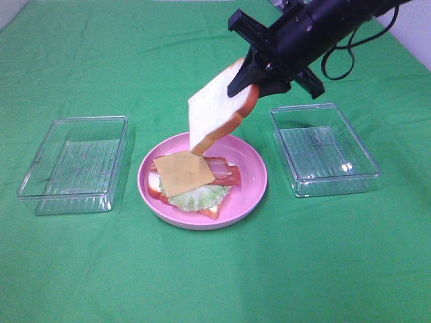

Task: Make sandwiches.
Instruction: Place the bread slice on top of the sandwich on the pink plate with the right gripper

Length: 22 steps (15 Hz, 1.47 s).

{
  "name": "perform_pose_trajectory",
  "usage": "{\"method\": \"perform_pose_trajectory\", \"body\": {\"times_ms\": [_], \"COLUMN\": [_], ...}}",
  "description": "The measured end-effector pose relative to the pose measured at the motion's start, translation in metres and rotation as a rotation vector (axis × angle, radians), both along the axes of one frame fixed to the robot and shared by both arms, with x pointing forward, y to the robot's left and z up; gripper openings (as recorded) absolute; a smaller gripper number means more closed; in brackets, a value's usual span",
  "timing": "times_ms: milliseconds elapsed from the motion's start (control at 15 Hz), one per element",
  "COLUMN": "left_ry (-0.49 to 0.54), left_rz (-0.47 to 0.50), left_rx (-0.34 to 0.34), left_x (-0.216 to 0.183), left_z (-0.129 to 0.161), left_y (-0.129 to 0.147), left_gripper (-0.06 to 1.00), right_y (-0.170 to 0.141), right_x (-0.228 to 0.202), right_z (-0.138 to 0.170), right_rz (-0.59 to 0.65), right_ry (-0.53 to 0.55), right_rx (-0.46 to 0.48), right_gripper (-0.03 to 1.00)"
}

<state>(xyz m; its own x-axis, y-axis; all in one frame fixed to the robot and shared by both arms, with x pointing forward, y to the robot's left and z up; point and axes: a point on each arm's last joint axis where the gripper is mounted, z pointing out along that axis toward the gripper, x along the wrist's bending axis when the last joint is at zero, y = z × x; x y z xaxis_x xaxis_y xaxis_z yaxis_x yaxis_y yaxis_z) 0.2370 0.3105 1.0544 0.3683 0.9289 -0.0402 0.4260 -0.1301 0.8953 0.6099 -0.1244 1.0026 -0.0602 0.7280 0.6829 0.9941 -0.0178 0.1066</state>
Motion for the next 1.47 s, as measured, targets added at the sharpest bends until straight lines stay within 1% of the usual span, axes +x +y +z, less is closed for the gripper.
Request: {"method": "perform_pose_trajectory", "body": {"times_ms": [200, 267, 333, 467, 600, 733, 867, 1000, 1200, 1467], "left_ry": [0.0, 0.0, 0.0, 0.0, 0.0, 0.0, 0.0, 0.0, 0.0, 0.0], "left_rz": [0.0, 0.0, 0.0, 0.0, 0.0, 0.0, 0.0, 0.0, 0.0, 0.0], "left_rx": [0.0, 0.0, 0.0, 0.0, 0.0, 0.0, 0.0, 0.0, 0.0, 0.0], "left_x": [0.0, 0.0, 0.0, 0.0, 0.0, 0.0, 0.0, 0.0, 0.0, 0.0], "left_z": [0.0, 0.0, 0.0, 0.0, 0.0, 0.0, 0.0, 0.0, 0.0, 0.0], "left_y": [0.0, 0.0, 0.0, 0.0, 0.0, 0.0, 0.0, 0.0, 0.0, 0.0], "left_gripper": [0.78, 0.78, 0.78, 0.78, 0.78, 0.78, 0.78, 0.78, 0.78, 0.78], "right_y": [0.008, 0.009, 0.008, 0.007, 0.008, 0.013, 0.021, 0.027, 0.026, 0.025], "right_x": [-0.015, -0.019, -0.021, -0.021, -0.019, -0.019, -0.022, -0.023, -0.022, -0.024], "right_z": [-0.031, -0.038, -0.045, -0.055, -0.064, -0.079, -0.092, -0.096, -0.097, -0.099], "right_rz": [-0.077, -0.106, -0.145, -0.188, -0.214, -0.205, -0.198, -0.192, -0.201, -0.172], "right_ry": [0.036, 0.029, 0.021, 0.026, 0.066, 0.123, 0.15, 0.143, 0.131, 0.123], "right_rx": [0.197, 0.238, 0.262, 0.282, 0.311, 0.348, 0.356, 0.349, 0.332, 0.307], "right_gripper": [0.2, 0.2, 0.2, 0.2, 0.2, 0.2, 0.2, 0.2, 0.2, 0.2]}}
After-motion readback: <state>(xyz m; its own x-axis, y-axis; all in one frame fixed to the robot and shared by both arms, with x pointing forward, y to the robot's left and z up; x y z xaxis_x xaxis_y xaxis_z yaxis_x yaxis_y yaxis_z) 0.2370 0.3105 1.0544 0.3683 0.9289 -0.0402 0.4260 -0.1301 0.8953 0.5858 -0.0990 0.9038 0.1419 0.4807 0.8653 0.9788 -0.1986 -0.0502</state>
